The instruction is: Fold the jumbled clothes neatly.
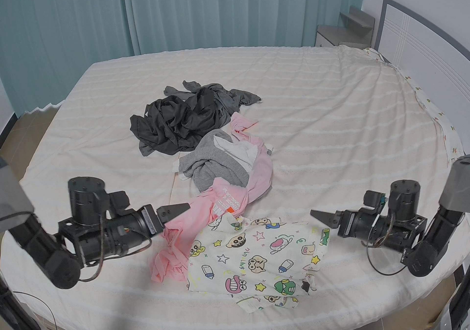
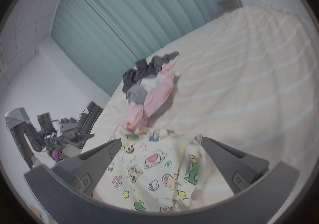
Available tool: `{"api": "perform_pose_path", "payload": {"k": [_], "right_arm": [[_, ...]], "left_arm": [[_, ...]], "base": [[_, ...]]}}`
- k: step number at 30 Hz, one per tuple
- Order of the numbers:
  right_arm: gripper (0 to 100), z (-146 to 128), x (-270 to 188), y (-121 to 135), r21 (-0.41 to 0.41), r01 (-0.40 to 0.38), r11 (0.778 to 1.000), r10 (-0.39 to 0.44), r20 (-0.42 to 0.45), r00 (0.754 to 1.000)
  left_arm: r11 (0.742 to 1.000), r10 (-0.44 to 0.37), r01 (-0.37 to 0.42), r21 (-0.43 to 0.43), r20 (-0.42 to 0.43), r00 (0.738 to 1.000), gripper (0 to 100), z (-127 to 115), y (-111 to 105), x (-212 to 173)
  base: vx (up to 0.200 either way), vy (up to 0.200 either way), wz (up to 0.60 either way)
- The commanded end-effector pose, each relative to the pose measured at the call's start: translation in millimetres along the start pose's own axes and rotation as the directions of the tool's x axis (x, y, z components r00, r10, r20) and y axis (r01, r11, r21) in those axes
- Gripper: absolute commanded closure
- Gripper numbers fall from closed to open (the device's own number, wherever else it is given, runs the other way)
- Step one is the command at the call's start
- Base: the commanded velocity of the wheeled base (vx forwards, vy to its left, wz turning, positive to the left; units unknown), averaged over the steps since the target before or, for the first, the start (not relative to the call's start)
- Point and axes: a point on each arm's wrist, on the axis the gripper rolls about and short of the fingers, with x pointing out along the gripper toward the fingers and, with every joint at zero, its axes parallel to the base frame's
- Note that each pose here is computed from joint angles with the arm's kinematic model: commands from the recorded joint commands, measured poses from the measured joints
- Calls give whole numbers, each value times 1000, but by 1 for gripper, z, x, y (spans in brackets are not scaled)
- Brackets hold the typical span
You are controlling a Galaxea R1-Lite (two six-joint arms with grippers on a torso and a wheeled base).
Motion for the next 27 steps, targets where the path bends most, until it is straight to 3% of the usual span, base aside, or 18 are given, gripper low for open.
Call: {"api": "perform_pose_path", "payload": {"k": [1,4,5,7,11,13,18,20,22,23,24,25,27], "right_arm": [[0,43,-100,24,-45,46,998,-29,319,947],[0,41,-133,31,-109,117,987,-70,364,929],[0,39,-152,34,-135,167,977,-104,385,917],[0,37,-178,40,-151,211,966,-132,412,902],[0,31,-216,47,-156,255,954,-168,424,890],[0,16,-246,48,-142,311,940,-229,415,881],[0,-6,-282,51,-106,383,918,-303,438,847],[0,-17,-288,50,-103,406,908,-325,439,838],[0,-26,-295,51,-114,404,908,-313,458,832],[0,-31,-299,52,-124,390,912,-290,478,829],[0,-31,-299,52,-124,390,912,-290,478,829],[0,-38,-307,54,-138,383,913,-264,517,814],[0,-51,-319,57,-218,419,882,-225,585,779]], "left_arm": [[982,-177,157,101,235,956,0,6,-41,-105],[986,-145,116,118,274,951,0,0,-47,-132],[990,-93,55,132,298,950,0,-4,-47,-146],[988,-27,-25,154,325,945,0,-12,-44,-167],[981,32,-100,163,375,926,0,-25,-40,-201],[960,137,-227,167,426,894,0,-39,-30,-226],[936,218,-329,124,530,820,0,-64,-17,-265],[900,325,-432,55,575,750,0,-77,-13,-271],[870,378,-493,9,629,679,0,-88,-12,-276],[861,384,-508,-2,657,648,0,-94,-12,-278],[861,384,-508,-2,657,648,0,-94,-12,-278],[862,357,-507,9,700,618,0,-102,-12,-282],[848,314,-526,68,735,601,0,-106,-12,-288]], "base": [[0,0,0],[0,0,0],[0,0,0],[0,0,0],[0,0,0],[0,0,0],[0,0,0],[0,0,0],[0,0,0],[0,0,0],[0,0,0],[0,0,0],[0,0,0]]}}
